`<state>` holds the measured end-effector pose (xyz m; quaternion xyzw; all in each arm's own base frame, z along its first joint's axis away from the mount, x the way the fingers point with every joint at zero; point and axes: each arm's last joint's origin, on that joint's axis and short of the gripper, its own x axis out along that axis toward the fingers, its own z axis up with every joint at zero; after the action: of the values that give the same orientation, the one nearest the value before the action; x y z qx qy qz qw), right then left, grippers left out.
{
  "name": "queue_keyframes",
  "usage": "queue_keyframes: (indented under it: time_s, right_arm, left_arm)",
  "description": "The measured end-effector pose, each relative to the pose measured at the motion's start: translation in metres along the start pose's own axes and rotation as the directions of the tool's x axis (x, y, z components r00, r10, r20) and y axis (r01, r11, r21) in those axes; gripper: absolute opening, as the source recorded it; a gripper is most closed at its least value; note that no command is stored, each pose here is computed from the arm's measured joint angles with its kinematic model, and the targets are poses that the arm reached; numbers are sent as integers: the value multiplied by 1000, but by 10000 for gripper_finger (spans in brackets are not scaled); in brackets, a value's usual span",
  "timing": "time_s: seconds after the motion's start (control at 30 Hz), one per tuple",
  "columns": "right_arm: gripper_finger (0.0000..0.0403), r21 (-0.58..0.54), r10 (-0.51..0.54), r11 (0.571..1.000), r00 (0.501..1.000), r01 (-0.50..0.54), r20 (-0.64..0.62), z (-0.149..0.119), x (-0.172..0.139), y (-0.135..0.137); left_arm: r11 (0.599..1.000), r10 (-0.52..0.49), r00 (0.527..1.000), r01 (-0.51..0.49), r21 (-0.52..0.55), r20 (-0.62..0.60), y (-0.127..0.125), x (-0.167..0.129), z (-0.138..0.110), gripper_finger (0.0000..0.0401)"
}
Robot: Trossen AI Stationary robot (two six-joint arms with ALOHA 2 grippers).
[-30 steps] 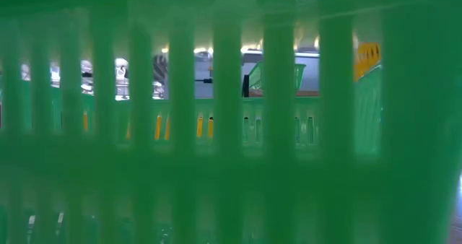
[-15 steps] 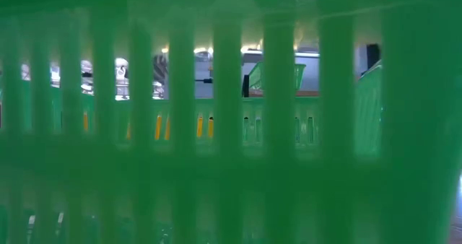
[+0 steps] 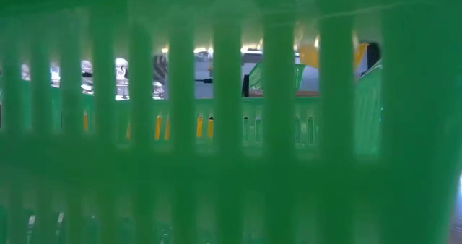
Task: Stack baskets on shelf by color
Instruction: Put the top right yellow bin on the shelf
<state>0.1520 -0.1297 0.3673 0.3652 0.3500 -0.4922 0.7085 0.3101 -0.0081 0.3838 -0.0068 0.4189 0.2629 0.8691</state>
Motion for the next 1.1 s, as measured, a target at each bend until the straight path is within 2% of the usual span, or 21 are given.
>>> queue_keyframes:
  time_s: [0.13,0.37,0.53,0.63,0.87,1.1]
  right_arm:
    - [0,-9,-54,999,996,54,-67,10,18,-6]
    - [0,-28,-26,999,987,22,-161,27,51,-7]
    - [1,1,4,1000,973,-4,-233,32,67,-6]
    - [13,1,3,1000,969,-3,-247,33,74,-4]
    - [54,16,1,1000,969,3,-248,34,77,-3]
    - [62,19,20,1000,984,-17,-176,41,59,-2]
  left_arm:
    - [1000,-9,1000,9,9,2,-3,-2,-1,69]
    - [1000,-13,1000,13,13,4,-5,-3,-2,69]
    - [1000,-13,1000,13,12,4,-5,-3,-1,69]
    - [1000,-13,1000,13,11,4,-5,-3,-2,69]
    - [1000,-13,1000,13,10,4,-5,-3,-2,69]
    - [1000,-12,1000,12,7,4,-5,-3,-2,69]
